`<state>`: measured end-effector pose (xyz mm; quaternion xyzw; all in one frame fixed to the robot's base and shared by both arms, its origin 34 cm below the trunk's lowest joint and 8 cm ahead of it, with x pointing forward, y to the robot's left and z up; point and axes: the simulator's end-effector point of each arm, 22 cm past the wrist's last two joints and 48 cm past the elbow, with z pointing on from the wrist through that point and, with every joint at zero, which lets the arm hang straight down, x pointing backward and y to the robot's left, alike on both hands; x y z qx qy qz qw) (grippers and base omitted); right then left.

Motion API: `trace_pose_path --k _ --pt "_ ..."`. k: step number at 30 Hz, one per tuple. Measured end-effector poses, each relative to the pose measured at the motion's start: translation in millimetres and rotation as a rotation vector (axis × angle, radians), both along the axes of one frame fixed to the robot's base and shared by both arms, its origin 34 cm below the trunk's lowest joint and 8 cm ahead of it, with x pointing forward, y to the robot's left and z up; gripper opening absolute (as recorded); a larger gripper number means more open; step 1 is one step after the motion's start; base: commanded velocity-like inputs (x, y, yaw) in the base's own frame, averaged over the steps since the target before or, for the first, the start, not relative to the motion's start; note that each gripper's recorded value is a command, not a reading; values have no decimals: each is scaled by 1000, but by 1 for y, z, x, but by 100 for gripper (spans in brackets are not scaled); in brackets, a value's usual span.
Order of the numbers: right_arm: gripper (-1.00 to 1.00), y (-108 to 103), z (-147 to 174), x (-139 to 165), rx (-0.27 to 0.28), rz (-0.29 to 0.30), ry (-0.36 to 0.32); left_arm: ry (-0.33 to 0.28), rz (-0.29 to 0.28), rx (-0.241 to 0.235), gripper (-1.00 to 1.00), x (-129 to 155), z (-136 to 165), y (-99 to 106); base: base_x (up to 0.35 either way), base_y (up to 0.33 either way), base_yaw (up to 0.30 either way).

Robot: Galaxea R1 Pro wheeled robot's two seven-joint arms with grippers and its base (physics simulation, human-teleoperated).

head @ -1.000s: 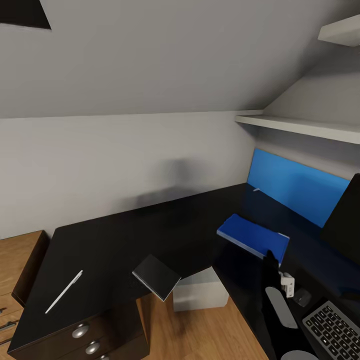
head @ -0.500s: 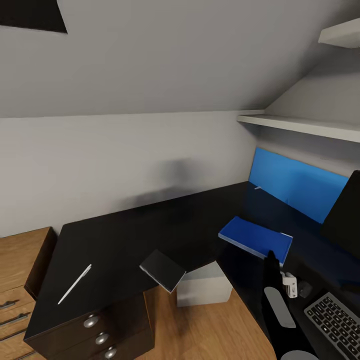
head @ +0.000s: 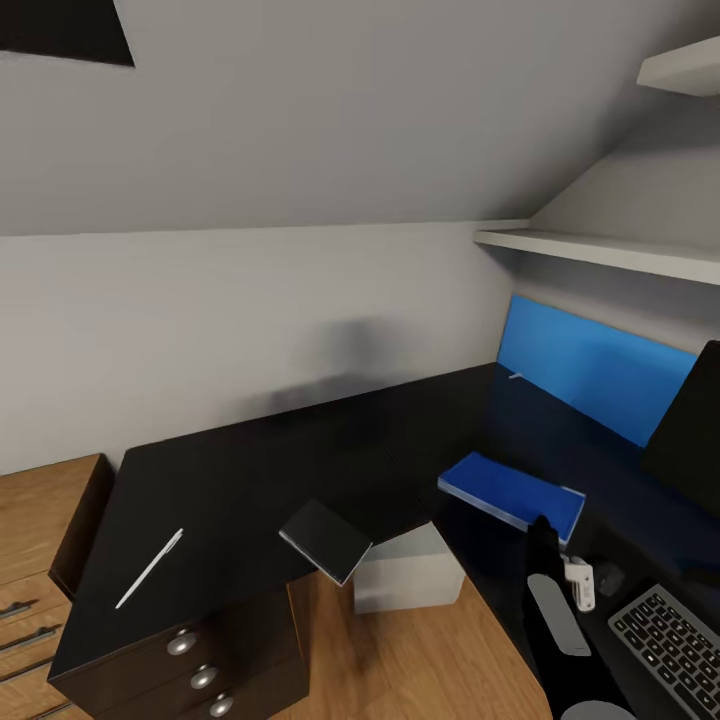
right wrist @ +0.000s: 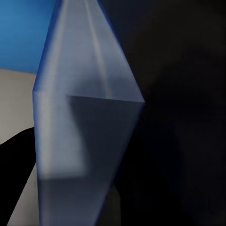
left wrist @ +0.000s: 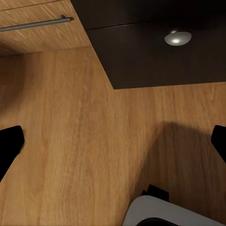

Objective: In the bedroom, organize the workspace by keeping the computer under the desk, ensuring the monitor is on the desk, placing the keyboard on the desk next to the monitor, placing the mouse on the desk next to the keyboard, moving the folder from the swivel chair onto the desk next to the mouse, stacking the notebook on top of the folder with the pen on top of the notebook, and positioning the swivel chair next to the desk.

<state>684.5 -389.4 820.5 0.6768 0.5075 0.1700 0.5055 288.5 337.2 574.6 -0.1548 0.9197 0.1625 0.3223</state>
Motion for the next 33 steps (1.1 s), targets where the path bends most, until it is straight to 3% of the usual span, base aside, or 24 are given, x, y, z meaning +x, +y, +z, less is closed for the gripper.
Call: trace_pose_path --k 10,14,33 --pt "-100 0 -11 -6 27 -15 48 0 0 0 100 0 0 0 0 0 0" --pt "-100 0 -13 -7 10 -4 61 -1 0 0 100 0 0 0 0 0 0" --pt "-100 -1 -13 -7 17 -7 60 -2 0 0 100 0 0 0 0 0 0"
